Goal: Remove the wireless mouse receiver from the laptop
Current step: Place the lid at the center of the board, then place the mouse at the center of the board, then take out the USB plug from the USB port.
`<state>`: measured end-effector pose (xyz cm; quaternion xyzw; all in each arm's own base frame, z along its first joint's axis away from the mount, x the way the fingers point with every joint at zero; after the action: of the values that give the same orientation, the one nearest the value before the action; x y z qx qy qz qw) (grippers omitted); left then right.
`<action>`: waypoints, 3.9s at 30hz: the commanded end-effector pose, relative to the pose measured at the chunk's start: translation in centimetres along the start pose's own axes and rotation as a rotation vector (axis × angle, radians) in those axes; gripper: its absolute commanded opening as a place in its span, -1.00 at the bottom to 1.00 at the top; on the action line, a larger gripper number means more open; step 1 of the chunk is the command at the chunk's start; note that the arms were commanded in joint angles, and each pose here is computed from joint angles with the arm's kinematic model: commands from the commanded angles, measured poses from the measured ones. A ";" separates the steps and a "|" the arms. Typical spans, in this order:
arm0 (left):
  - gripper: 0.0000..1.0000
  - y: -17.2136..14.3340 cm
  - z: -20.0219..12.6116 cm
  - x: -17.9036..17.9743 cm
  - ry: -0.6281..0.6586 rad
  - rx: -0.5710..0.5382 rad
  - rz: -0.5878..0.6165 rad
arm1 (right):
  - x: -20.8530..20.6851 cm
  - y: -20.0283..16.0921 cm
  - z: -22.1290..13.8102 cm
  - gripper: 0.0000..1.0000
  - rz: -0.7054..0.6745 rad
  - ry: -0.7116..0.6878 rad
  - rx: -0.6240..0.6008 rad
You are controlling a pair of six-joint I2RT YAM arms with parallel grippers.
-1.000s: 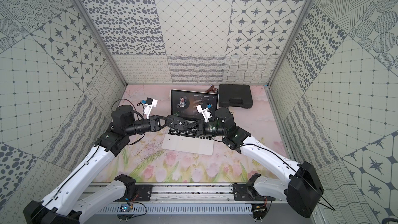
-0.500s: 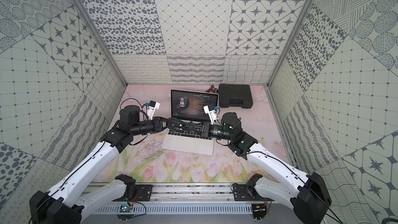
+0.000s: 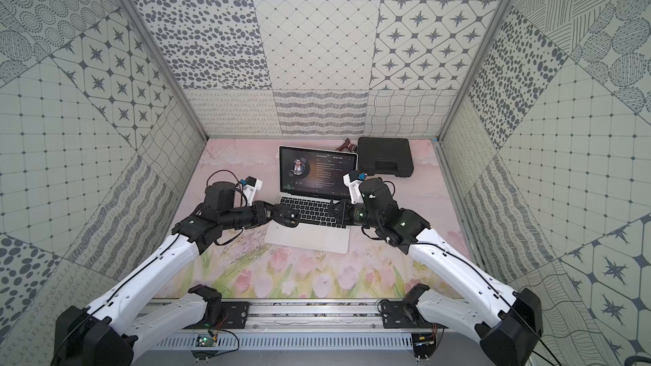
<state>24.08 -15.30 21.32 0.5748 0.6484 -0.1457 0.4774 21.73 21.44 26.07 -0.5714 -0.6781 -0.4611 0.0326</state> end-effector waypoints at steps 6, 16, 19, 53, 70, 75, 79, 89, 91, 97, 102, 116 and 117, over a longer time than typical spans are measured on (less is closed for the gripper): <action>-1.00 -3.1 -0.4 1.2 -0.092 0.022 -0.046 | -12.5 -2.9 0.0 -1.00 -0.088 -0.810 0.292; -1.00 -3.8 0.0 2.4 -0.084 0.034 -0.077 | -20.9 -3.2 3.2 -1.00 -0.108 -1.109 0.487; -1.00 -4.3 0.5 3.2 -0.088 0.036 -0.105 | -22.4 -3.2 3.9 -1.00 -0.137 -1.164 0.526; -1.00 -10.4 2.9 8.8 -0.038 0.132 -0.277 | -12.9 -1.2 6.0 0.37 -0.883 -0.257 0.159; -0.66 -12.6 3.4 11.9 0.088 0.176 -0.366 | -15.8 -2.8 8.2 0.33 -1.203 -0.119 0.302; -0.22 -13.2 3.7 12.1 0.099 0.213 -0.374 | -16.6 -2.3 9.6 0.31 -1.238 -0.092 0.332; 0.01 -13.9 3.9 12.6 0.112 0.228 -0.384 | -16.8 -1.6 10.1 0.31 -1.234 -0.077 0.326; 0.17 -13.7 2.4 12.3 0.211 0.228 -0.350 | -17.5 -2.2 10.1 0.33 -1.267 0.018 0.314; 0.37 -13.7 1.5 13.0 0.293 0.195 -0.355 | -17.9 -1.9 10.0 0.33 -1.280 0.019 0.310; 0.86 -13.2 -0.5 14.6 0.473 0.097 -0.363 | -19.0 -1.6 10.8 0.30 -1.314 0.034 0.353; 0.99 -11.2 -1.7 13.8 0.511 -0.003 -0.320 | -19.6 -1.2 11.7 0.26 -1.328 0.048 0.386; 0.99 -0.5 -1.9 6.5 0.482 -0.147 -0.090 | -20.9 -1.3 12.7 0.11 -1.255 0.050 0.533; 0.99 0.2 -1.7 6.5 0.476 -0.151 -0.083 | -21.1 -1.5 12.7 0.11 -1.249 0.049 0.544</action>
<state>21.70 -10.83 16.04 0.4972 0.7918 -0.0314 0.3534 34.26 14.52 6.54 -0.0275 -0.9663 -0.2339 -0.1039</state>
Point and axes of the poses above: each gripper's point midway between its finger pads, its own z axis out along the fingers, its own x axis along the line the jaws close on, y = z × x, the point moved 4 cm from there along -z, back along the fingers, and after that the axes turned 4 degrees about -z, right-handed, at the moved point
